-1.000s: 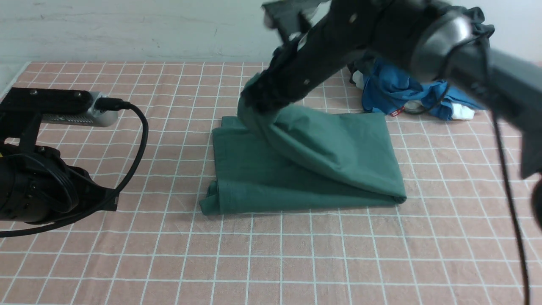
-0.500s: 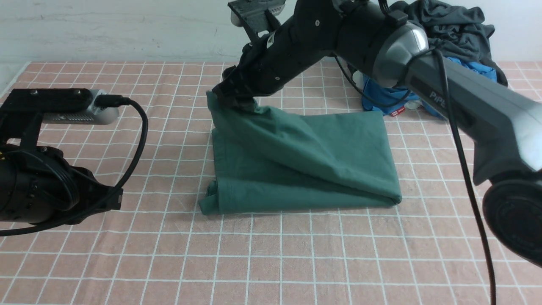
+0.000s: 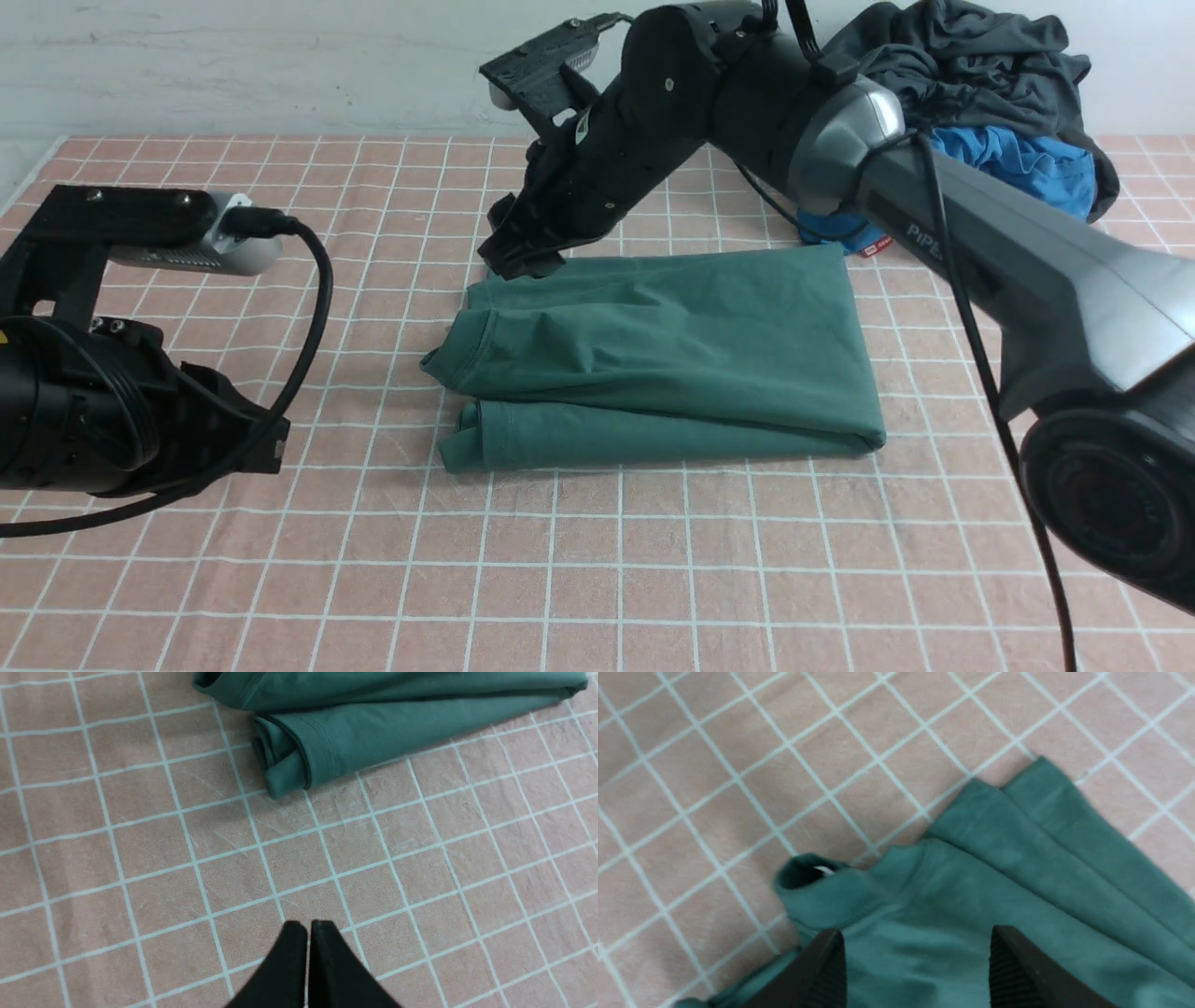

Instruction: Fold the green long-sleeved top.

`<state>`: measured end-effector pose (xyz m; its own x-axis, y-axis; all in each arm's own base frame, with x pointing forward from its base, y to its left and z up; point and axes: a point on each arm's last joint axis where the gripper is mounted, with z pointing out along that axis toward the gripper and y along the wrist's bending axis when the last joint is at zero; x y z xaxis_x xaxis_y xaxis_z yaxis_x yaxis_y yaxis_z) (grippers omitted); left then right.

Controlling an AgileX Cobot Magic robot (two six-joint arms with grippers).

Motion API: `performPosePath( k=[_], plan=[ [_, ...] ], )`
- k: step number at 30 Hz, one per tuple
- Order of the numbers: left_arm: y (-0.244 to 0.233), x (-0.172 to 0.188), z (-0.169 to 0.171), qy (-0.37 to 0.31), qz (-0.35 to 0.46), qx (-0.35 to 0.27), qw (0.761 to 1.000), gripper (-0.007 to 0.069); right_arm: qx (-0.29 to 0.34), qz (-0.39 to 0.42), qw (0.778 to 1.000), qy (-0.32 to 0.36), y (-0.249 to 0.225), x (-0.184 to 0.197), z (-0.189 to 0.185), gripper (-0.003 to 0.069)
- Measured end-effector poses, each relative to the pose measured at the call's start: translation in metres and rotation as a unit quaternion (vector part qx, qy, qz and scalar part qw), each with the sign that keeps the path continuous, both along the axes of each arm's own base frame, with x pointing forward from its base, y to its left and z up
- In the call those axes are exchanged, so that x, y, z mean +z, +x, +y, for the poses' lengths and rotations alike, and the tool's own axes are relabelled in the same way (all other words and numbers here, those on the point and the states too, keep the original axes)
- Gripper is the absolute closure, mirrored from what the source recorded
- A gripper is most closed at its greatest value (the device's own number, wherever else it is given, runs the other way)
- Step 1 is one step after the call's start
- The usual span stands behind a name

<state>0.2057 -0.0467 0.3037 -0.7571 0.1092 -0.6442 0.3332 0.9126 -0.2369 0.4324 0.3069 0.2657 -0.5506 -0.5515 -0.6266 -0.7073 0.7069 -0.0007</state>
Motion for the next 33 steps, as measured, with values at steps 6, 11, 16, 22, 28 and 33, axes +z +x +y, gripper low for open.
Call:
performPosePath(
  k=[6, 11, 16, 22, 28, 33],
  plan=[
    [-0.007, 0.01, -0.004, -0.01, -0.039, -0.034, 0.999, 0.0628, -0.054, 0.075, 0.996, 0.019, 0.004, -0.043, 0.011, 0.0519],
    [-0.018, 0.025, -0.013, -0.03, -0.1, -0.098, 0.99, 0.0628, -0.016, 0.056, 0.997, 0.059, -0.005, -0.083, 0.055, 0.0659],
    [-0.042, 0.042, -0.016, -0.017, -0.166, -0.159, 0.973, 0.0628, 0.049, 0.024, 0.998, 0.032, -0.021, -0.064, 0.065, 0.0671],
    [-0.066, 0.042, -0.008, 0.025, -0.227, -0.137, 0.964, 0.0628, 0.051, -0.022, 0.998, 0.03, -0.036, 0.047, 0.017, 0.0672],
    [-0.077, 0.016, 0.014, 0.119, -0.313, -0.043, 0.941, 0.0628, -0.012, -0.078, 0.997, 0.023, -0.089, 0.163, -0.09, 0.0672],
    [-0.075, -0.019, 0.022, 0.148, -0.308, -0.003, 0.94, 0.0628, -0.107, -0.096, 0.989, -0.04, -0.138, 0.162, -0.163, 0.0672]
  ],
)
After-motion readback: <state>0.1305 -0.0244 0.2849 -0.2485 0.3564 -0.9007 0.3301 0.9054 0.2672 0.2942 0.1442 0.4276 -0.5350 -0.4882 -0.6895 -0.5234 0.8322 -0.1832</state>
